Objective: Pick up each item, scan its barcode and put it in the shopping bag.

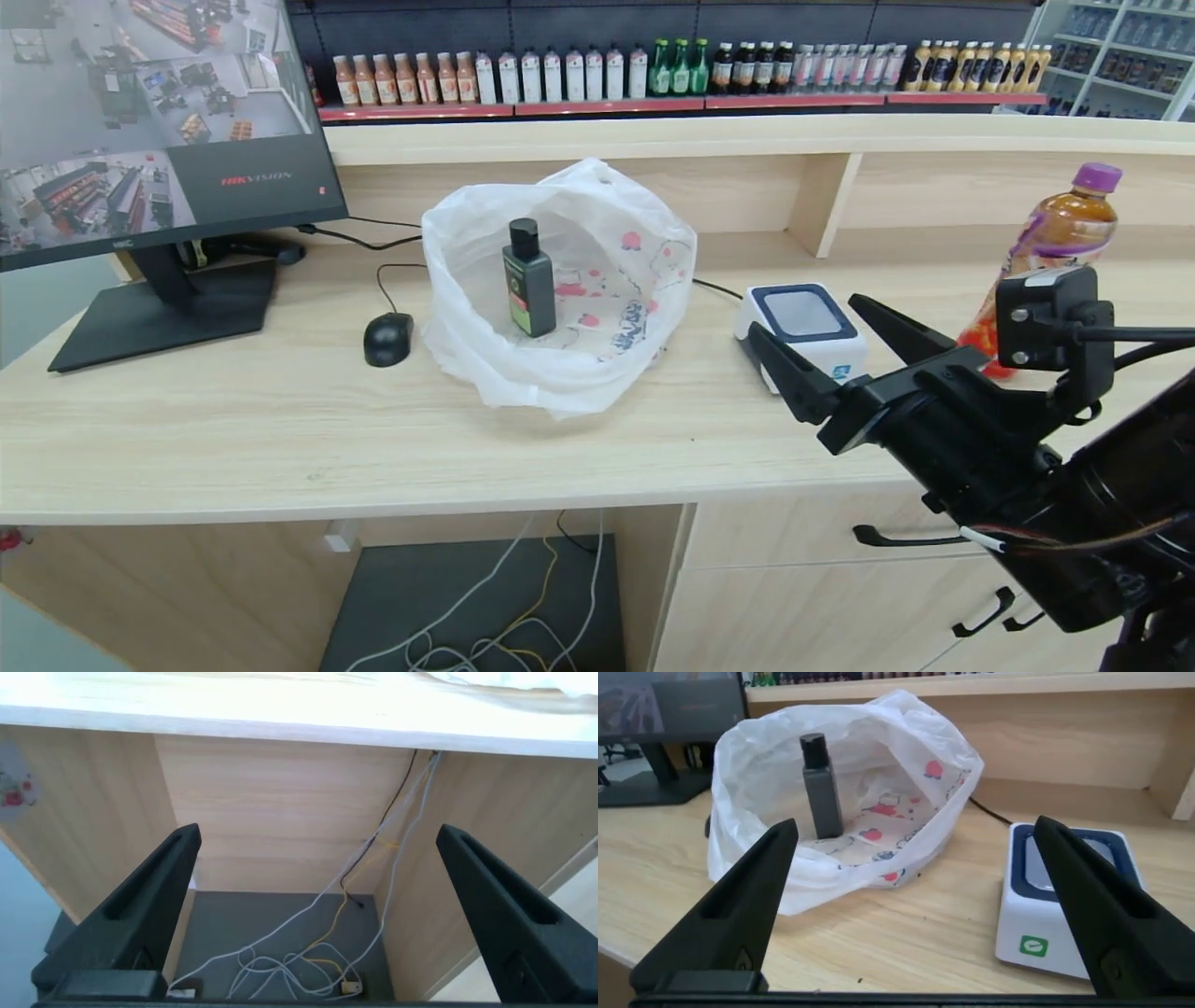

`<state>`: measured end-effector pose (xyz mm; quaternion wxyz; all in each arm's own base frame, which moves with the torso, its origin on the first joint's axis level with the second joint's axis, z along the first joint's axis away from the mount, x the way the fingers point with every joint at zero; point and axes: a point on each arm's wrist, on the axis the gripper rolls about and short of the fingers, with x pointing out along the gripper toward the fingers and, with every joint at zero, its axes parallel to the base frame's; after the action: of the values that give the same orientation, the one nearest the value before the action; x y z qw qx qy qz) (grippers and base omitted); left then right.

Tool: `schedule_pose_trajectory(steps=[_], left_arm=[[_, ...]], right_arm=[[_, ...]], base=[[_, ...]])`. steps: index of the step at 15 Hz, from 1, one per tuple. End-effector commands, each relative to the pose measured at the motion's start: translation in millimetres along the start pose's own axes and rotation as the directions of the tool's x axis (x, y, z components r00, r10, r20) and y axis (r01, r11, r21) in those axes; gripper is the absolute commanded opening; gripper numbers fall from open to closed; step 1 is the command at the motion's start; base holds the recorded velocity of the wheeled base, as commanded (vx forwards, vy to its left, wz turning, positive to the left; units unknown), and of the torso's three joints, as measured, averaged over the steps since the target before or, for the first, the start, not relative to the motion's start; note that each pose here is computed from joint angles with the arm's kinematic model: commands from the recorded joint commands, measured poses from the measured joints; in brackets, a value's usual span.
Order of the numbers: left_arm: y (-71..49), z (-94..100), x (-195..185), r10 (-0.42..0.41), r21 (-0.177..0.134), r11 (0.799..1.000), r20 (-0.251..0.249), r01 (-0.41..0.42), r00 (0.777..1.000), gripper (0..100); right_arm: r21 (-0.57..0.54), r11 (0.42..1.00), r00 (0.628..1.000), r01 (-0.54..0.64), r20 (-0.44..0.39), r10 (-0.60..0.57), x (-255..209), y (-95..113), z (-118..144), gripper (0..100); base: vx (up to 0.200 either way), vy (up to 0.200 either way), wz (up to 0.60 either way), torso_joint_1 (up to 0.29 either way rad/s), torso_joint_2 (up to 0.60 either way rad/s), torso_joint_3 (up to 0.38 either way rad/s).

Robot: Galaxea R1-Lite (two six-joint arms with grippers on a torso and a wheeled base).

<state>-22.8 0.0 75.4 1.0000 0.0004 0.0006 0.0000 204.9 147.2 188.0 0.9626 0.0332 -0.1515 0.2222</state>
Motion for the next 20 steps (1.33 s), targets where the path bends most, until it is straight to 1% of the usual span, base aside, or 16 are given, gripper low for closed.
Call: schedule_pose_trajectory(steps=[1, 4, 10, 12, 14, 15, 17, 19, 20], left_arm=[[0.0, -0.1, 0.0, 0.0, 0.001, 1.0, 0.0, 0.0, 1.0, 100], [0.0, -0.1, 0.0, 0.0, -0.001, 1.0, 0.0, 0.0, 1.0, 100], [0.0, 0.0, 0.1, 0.0, -0.005, 1.0, -0.002, 0.0, 1.0, 100], [0.0, 0.0, 0.1, 0.0, -0.001, 1.0, -0.002, 0.0, 1.0, 100], [0.0, 0.0, 0.1, 0.0, -0.012, 1.0, -0.002, 0.0, 1.0, 100], [0.0, 0.0, 0.1, 0.0, -0.009, 1.0, -0.002, 0.0, 1.0, 100], [0.0, 0.0, 0.1, 0.0, -0.007, 1.0, -0.002, 0.0, 1.0, 100], [0.0, 0.1, 0.1, 0.0, -0.005, 1.0, 0.0, 0.0, 1.0, 100], [0.0, 0.1, 0.0, 0.0, 0.001, 1.0, 0.001, 0.0, 1.0, 100]], right_arm=[[0.006, 1.0, 1.0, -0.025, -0.005, 0.025, -0.1, 6.8, -1.5, 100], [0.016, 0.997, 0.996, -0.081, -0.031, 0.081, -1.5, 21.9, -8.3, 100], [0.015, 0.997, 0.997, -0.076, -0.031, 0.077, -3.0, 21.0, -7.6, 100], [0.014, 0.997, 0.996, -0.073, -0.042, 0.073, -4.6, 19.5, -9.5, 100], [0.009, 0.999, 0.999, -0.042, -0.017, 0.042, 2.1, 12.7, -5.8, 100], [0.001, 1.0, 0.999, -0.026, 0.021, 0.026, 10.2, 10.3, 0.5, 100], [-0.006, 1.0, 1.0, -0.011, 0.003, 0.011, 8.9, 8.0, -3.3, 100], [-0.014, 0.998, 0.998, 0.057, -0.027, -0.057, 9.5, 2.1, -10.7, 100], [-0.015, 0.998, 0.997, 0.061, -0.041, -0.062, 10.6, 1.3, -15.3, 100]], base=[[0.0, -0.2, 0.0, 0.007, -0.01, 0.007], [0.0, -0.2, 0.0, 0.002, 0.01, -0.001], [0.0, -0.2, 0.0, 0.002, 0.0, 0.002], [0.0, -0.2, 0.0, 0.002, 0.0, 0.0], [0.0, -0.2, 0.0, 0.0, 0.0, 0.002], [0.0, -0.2, 0.0, -0.002, 0.01, 0.007], [0.0, -0.2, 0.0, 0.005, 0.0, 0.002], [0.0, 0.0, 0.0, 0.0, 0.0, 0.0], [0.0, 0.0, 0.0, 0.0, 0.0, 0.0]])
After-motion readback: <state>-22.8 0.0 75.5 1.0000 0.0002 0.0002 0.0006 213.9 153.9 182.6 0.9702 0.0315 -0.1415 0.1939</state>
